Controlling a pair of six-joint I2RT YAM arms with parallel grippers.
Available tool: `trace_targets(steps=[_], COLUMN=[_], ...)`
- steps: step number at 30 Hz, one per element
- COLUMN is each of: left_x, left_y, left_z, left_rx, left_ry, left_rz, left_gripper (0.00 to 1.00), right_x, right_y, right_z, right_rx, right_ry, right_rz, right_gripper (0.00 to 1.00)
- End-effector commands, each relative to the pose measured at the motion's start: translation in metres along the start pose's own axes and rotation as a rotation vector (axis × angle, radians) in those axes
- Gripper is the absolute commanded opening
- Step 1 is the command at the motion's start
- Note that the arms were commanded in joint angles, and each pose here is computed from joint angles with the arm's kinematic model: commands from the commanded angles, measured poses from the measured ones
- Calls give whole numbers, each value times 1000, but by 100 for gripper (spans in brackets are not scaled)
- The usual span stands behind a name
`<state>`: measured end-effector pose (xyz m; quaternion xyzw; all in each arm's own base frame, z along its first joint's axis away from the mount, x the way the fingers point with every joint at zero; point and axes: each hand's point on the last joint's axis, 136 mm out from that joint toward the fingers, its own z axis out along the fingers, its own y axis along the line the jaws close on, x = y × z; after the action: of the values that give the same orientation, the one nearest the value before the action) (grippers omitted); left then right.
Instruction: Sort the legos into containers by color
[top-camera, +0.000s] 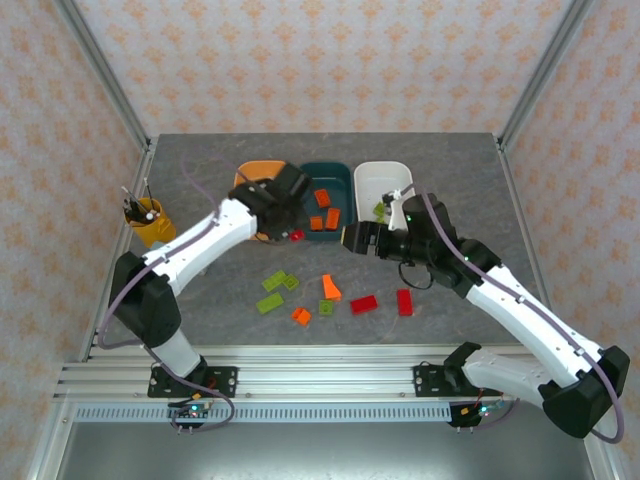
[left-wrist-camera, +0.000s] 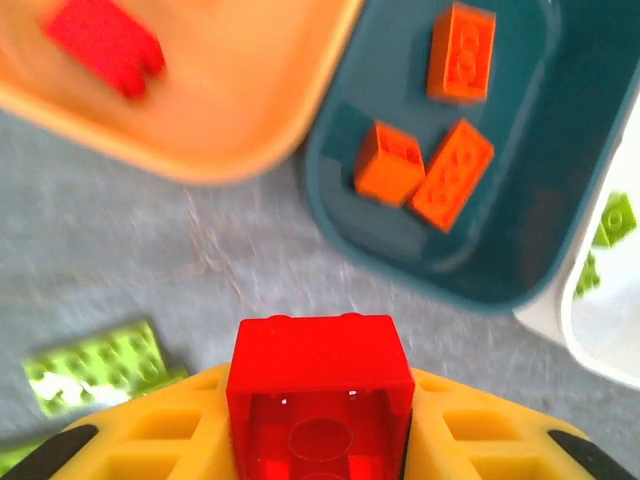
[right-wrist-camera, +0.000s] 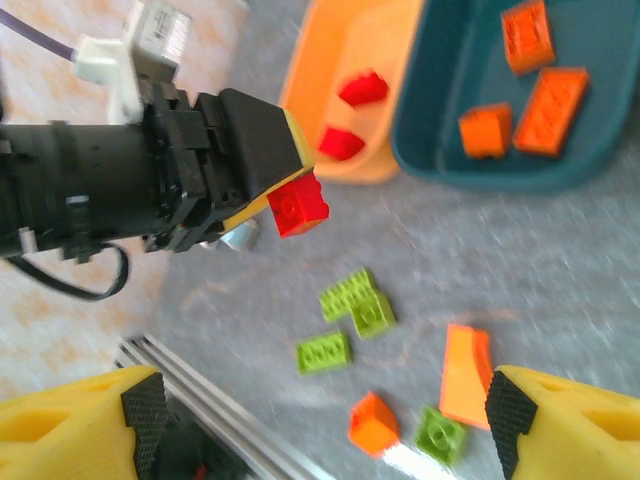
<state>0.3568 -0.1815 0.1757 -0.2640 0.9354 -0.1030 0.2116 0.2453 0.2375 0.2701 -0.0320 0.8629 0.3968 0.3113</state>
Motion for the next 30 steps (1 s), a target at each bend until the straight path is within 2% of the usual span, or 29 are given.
trace_targets(steps=[1, 4, 10, 19, 23, 25, 30], left_x=[-29, -56, -81, -71, -67, -68, -81], left_y=[20, 23, 24, 40, 44, 43, 34], left_z=[11, 26, 72, 123, 129, 127, 102], left_rx=[-76, -102, -190, -273, -280, -275, -254], left_ry=[35, 55, 80, 151, 162, 161, 106], left_rz=[226, 302, 442, 486, 489, 488, 472], left_gripper=[37, 37, 37, 39, 46, 57, 64], right_x=[-49, -64, -65, -52, -48, -46, -34], right_y=[30, 35, 37, 22, 16, 12, -4], right_z=[-3, 1, 13, 14, 16, 17, 26], right_rx=[-114, -119, -113, -58, -35, -19, 69], right_ry=[-212, -251, -210, -180, -167, -157, -79], right_rz=[29, 33, 46, 73, 75, 72, 29], right_gripper=[85, 86, 86, 86, 86, 86, 85])
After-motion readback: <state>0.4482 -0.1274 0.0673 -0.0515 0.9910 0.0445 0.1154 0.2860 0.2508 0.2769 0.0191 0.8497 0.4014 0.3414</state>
